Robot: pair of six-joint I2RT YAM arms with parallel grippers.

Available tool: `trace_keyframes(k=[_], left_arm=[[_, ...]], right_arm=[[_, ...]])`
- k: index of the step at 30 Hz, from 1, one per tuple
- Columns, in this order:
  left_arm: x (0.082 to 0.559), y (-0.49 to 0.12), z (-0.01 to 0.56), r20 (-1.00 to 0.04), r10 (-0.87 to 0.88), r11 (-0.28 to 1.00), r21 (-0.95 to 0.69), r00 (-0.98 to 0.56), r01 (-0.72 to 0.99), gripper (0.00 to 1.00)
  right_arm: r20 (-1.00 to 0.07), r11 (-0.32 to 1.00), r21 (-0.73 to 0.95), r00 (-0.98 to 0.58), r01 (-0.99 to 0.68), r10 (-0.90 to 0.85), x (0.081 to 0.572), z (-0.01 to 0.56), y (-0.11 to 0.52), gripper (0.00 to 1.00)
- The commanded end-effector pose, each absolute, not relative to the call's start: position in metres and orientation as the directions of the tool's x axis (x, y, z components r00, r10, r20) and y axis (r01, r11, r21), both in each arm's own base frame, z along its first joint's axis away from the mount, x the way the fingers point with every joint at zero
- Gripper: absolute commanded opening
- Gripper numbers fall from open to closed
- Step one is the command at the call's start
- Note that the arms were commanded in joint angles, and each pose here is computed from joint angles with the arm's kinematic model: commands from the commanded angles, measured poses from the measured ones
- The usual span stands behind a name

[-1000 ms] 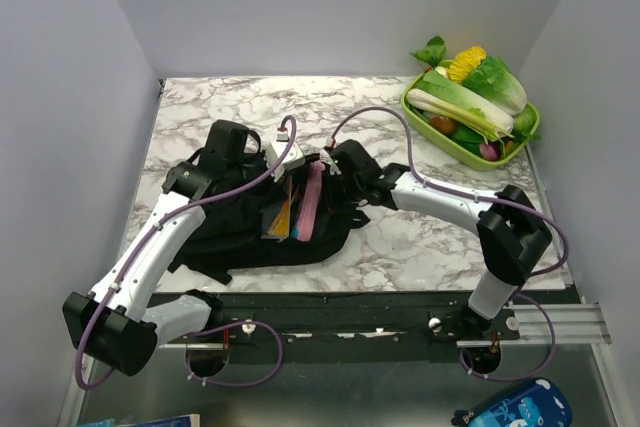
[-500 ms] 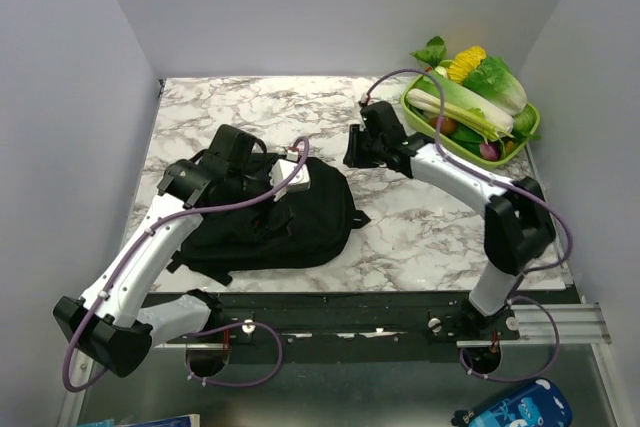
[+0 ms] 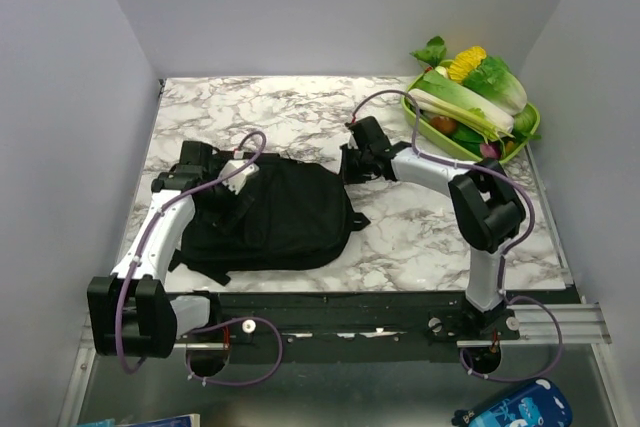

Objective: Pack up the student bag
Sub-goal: Adjust the student bag at the center of the board.

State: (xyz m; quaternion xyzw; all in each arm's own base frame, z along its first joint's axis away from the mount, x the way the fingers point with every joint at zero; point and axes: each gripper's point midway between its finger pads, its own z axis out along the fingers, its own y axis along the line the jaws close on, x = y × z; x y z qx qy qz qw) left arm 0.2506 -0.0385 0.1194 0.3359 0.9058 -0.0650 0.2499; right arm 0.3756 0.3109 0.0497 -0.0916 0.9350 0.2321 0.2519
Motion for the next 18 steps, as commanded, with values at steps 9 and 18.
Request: trace_keyframes(k=[9, 18], left_arm=[[0.276, -0.063, 0.088, -0.473, 0.644, 0.681, -0.005, -0.601, 0.733, 0.81], [0.257, -0.080, 0.168, -0.563, 0.690, 0.560, 0.018, -0.455, 0.828, 0.77]], right_arm=[[-0.488, 0.800, 0.535, -0.872, -0.271, 0.031, 0.273, 0.062, 0.279, 0.01], [-0.765, 0.862, 0.320, -0.644, -0.394, -0.010, 0.343, 0.153, 0.267, 0.38]])
